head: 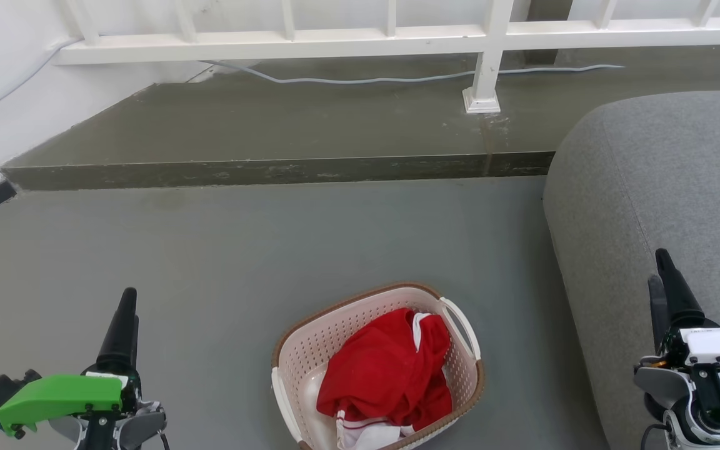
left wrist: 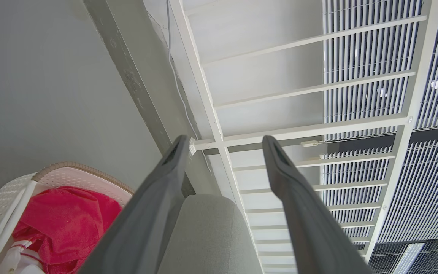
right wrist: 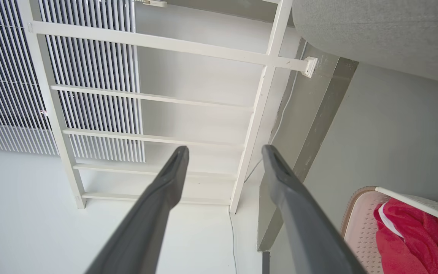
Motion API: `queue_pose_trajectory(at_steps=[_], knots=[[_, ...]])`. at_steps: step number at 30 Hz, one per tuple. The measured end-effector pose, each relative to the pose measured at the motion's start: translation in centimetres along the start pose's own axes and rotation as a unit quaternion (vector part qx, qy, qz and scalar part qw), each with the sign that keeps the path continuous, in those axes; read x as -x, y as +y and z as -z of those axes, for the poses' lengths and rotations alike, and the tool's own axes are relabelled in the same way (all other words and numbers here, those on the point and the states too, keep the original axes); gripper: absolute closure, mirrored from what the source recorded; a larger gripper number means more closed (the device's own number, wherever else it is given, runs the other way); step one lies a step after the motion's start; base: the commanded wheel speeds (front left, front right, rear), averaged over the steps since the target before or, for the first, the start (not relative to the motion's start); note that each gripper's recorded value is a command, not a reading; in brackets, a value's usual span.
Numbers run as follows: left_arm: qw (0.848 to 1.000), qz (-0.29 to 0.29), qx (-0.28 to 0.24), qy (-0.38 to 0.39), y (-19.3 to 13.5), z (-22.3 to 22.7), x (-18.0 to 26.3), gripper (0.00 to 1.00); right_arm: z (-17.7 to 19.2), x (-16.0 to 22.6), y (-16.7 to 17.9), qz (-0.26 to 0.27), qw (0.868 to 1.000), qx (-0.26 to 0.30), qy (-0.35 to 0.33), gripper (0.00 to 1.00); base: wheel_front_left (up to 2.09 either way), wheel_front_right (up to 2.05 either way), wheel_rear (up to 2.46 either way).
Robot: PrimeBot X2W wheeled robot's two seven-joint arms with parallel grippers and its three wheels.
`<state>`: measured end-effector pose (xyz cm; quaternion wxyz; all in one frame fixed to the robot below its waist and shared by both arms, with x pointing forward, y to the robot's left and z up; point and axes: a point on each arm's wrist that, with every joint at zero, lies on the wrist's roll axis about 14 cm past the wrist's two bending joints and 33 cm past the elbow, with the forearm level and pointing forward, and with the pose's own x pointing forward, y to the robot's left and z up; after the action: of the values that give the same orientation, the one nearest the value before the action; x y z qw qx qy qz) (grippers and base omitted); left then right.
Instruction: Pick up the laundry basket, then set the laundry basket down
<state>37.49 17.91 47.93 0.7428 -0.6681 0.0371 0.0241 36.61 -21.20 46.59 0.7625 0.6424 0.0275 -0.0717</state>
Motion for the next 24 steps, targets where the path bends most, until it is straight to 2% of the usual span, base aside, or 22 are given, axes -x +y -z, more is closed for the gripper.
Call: queue_pose_trajectory(at_steps=[13,19,24], knots=[[0.992,0.036,-0.118,0.010,-2.2,0.4,-0.9,0.00,-0.2,-0.5,1.1,-0.020,0.992,0.124,0.000,0.00,0.00,0.00,0.00],[0.981,0.043,-0.186,0.015,-2.4,0.5,-0.9,0.00,-0.2,-0.7,1.6,-0.028,0.981,0.190,0.004,0.00,0.00,0.00,0.00],[0.969,0.056,-0.240,0.018,-3.0,0.7,-1.2,0.00,0.0,-0.8,2.1,-0.037,0.967,0.253,0.008,0.00,0.00,0.00,0.00]])
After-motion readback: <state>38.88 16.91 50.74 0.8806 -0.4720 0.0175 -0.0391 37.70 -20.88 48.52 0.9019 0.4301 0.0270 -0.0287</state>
